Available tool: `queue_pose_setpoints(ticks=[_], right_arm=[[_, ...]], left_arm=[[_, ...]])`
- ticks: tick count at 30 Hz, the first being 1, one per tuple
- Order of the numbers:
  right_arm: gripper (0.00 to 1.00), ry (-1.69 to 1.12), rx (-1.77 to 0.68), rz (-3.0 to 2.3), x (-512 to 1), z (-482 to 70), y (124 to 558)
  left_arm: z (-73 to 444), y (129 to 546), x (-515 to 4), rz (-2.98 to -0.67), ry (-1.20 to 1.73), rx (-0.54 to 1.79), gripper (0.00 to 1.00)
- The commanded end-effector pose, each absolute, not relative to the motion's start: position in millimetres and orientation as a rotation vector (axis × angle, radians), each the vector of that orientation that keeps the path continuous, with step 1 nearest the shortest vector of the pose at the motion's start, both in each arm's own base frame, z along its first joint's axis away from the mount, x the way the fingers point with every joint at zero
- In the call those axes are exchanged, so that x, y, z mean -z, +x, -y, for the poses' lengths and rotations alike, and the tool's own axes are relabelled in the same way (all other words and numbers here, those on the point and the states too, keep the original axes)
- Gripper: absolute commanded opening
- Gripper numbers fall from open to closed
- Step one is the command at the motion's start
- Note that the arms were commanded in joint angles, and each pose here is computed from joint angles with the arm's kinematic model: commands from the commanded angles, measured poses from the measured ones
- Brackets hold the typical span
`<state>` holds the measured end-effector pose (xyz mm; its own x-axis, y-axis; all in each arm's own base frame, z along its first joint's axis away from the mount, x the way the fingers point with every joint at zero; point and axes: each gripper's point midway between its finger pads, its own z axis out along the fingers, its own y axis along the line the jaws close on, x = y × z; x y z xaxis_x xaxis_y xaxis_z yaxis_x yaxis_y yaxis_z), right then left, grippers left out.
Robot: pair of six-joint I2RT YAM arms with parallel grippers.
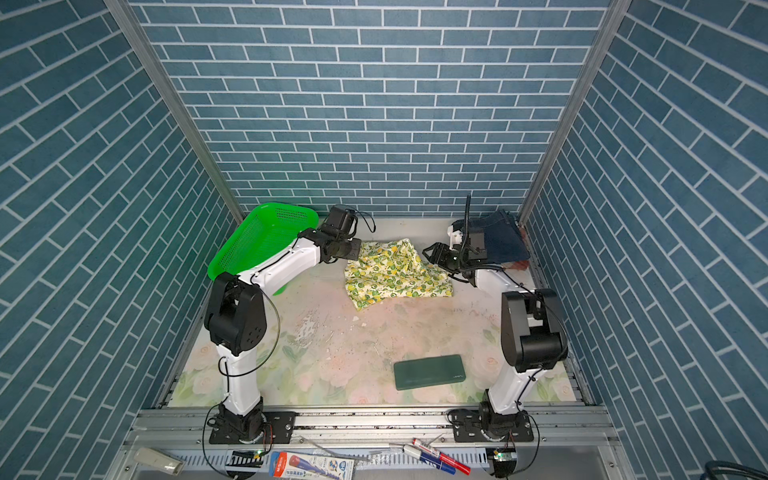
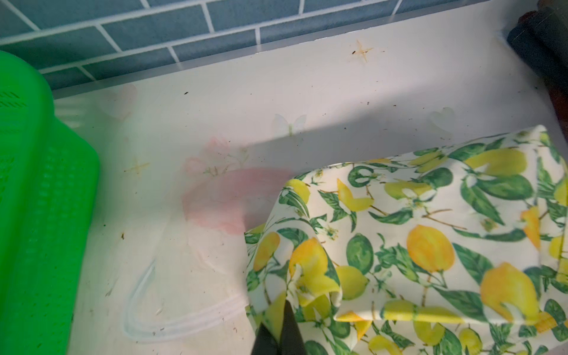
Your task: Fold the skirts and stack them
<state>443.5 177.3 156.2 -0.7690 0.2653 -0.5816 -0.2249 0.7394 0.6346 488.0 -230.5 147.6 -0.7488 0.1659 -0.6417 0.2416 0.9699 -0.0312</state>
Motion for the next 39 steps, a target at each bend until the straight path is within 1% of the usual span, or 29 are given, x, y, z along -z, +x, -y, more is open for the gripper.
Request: queue_pose_setpoints(ticks=[1,4,10,13,16,21,24,29,30,33,34,35,39], right_arm=[[0.60,-0.186,-0.728,-2.256,-145,-188,424],[0.59,-0.292,-0.700,-2.251,-140,-209,414],[0.53,-0.282,-0.720,-2.351,-105,-231,416],[0.52,-0.278,-0.668,-2.391,-88,-236,420],[0.52,-0.256,-0.688,-2.397,-76,-243,429],[0.52,-0.197,-0.650,-2.347,-67,-253,453],[0.50,-0.126,-0.658,-2.329,-65,-255,466],[0.44,-0.085,-0.650,-2.321,-61,-257,472],[0.41,-0.075,-0.645,-2.321,-60,-256,474],[0.15,-0.060,-0.645,-2.321,-59,-258,479],[0.02,-0.059,-0.646,-2.318,-62,-258,479],[0.00,-0.057,-0.642,-2.309,-67,-257,478],[0.00,-0.099,-0.591,-2.291,-102,-247,468]], left_arm=[[237,501,-165,-2.384,0.262,0.189,0.00],[235,502,-166,-2.382,0.256,0.186,0.00],[229,502,-170,-2.372,0.237,0.184,0.00],[228,501,-171,-2.369,0.237,0.186,0.00],[227,501,-174,-2.362,0.232,0.189,0.00],[227,502,-175,-2.356,0.227,0.189,0.00],[227,502,-175,-2.357,0.229,0.196,0.00],[226,500,-177,-2.351,0.229,0.197,0.00],[226,500,-177,-2.351,0.228,0.200,0.00],[227,501,-177,-2.349,0.226,0.208,0.00],[227,501,-178,-2.348,0.225,0.212,0.00],[228,501,-179,-2.347,0.226,0.212,0.00],[225,501,-194,-2.325,0.220,0.209,0.00]])
